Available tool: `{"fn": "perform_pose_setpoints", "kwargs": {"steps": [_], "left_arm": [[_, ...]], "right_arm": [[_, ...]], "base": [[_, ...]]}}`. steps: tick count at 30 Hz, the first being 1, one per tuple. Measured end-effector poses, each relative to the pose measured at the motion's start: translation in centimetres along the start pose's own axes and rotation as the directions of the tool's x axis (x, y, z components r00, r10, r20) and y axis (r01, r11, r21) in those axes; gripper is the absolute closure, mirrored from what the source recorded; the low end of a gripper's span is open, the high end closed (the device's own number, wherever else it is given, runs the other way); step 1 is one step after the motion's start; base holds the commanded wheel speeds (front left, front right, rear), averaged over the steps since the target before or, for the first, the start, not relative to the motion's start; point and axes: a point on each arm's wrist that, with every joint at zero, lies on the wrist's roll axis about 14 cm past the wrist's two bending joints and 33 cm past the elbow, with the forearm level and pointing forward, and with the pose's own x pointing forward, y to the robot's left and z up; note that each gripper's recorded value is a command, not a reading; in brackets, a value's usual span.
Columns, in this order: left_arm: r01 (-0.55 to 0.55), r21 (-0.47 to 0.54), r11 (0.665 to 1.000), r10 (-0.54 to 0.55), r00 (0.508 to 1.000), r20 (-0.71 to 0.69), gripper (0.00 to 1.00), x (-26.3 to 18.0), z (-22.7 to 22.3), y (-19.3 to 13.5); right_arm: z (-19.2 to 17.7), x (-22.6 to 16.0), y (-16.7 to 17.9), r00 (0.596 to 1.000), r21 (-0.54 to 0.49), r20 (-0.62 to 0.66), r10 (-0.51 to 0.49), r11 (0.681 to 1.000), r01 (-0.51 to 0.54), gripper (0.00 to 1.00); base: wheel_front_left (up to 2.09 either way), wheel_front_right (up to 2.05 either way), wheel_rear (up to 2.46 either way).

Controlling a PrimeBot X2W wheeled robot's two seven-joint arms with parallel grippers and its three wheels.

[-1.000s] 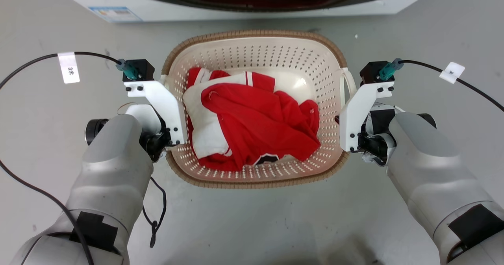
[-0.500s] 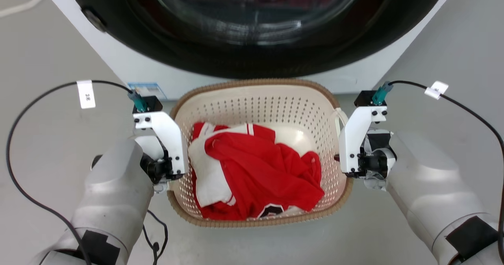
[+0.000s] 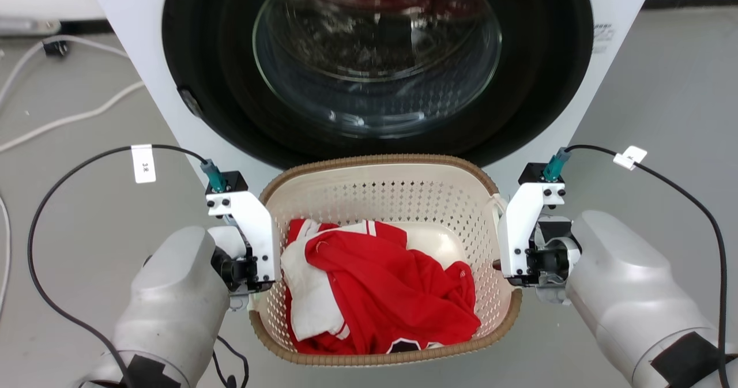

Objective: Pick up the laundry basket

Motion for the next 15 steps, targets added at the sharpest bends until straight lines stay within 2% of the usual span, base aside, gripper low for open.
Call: {"fn": "perform_pose_setpoints", "kwargs": {"steps": [8,15], "left_arm": [[-0.001,0.021,1.000,0.000,1.000,0.018,1.00,-2.4,-1.0,-0.7],[0.006,0.019,1.000,-0.006,1.000,-0.003,1.00,-2.9,-2.8,-1.1]], "right_arm": [[-1.1,-2.1,0.7,1.000,-0.003,0.019,0.003,1.000,-0.003,1.00],[-3.0,-2.4,0.5,1.000,0.007,0.004,0.000,1.000,0.000,1.00]], "base": [[0.00,0.00,0.00],[0.00,0.00,0.00]]}}
